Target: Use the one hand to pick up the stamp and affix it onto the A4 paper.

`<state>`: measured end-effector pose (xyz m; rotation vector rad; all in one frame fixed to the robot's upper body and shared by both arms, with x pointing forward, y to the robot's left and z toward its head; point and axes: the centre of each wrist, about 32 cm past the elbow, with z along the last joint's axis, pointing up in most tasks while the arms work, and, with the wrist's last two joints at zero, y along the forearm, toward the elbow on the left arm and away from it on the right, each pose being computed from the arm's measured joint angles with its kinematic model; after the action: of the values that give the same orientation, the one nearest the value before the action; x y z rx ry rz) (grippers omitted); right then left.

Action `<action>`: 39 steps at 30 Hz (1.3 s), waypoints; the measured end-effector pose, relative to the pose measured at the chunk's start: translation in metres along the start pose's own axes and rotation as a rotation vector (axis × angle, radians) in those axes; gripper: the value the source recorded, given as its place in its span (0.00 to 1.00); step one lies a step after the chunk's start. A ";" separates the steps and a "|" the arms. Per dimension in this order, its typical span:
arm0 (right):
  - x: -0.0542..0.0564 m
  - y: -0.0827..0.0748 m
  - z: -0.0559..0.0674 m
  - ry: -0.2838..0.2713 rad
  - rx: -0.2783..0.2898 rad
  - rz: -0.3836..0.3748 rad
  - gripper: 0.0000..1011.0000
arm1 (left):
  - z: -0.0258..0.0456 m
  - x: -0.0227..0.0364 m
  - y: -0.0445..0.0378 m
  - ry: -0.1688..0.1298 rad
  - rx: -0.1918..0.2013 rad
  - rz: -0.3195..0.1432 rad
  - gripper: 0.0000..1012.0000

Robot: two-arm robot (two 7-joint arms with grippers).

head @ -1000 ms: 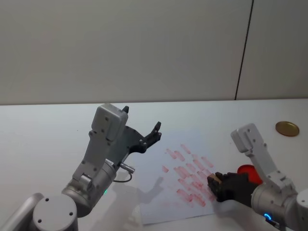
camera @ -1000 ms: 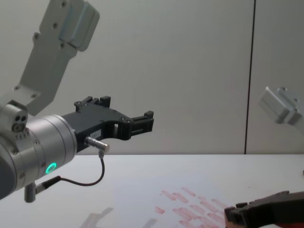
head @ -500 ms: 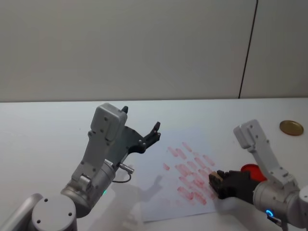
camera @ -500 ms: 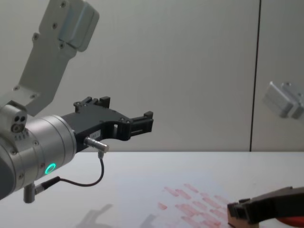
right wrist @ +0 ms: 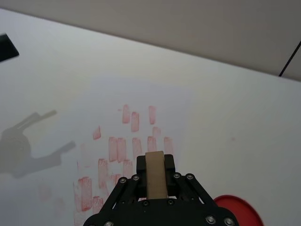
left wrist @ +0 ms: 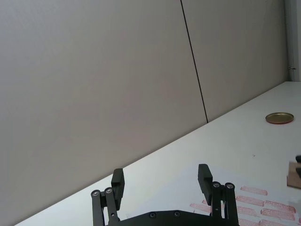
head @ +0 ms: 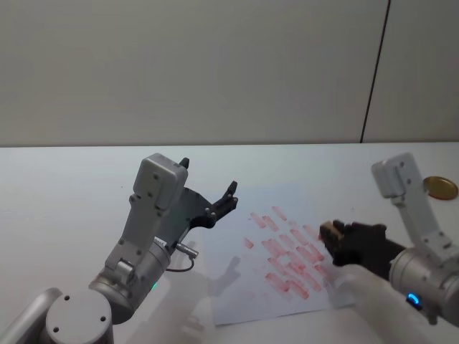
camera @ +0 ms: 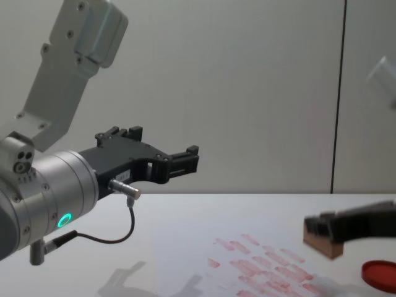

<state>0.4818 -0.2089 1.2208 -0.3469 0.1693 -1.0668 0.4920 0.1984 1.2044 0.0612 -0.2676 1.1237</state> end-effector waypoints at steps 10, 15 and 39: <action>0.006 -0.016 0.008 -0.020 0.125 -0.091 0.20 | 0.0000 0.0000 0.0000 0.000 0.000 0.000 0.98; 0.010 -0.023 0.009 -0.020 0.142 -0.142 0.20 | 0.0000 0.0000 0.0000 0.000 0.000 0.000 0.98; 0.035 -0.021 -0.022 0.058 0.002 -0.216 0.20 | 0.0000 0.0000 0.0000 0.000 0.000 0.000 0.98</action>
<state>0.4742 -0.2529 1.2091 -0.3379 0.1858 -1.2909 0.4920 0.1984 1.2044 0.0612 -0.2676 1.1236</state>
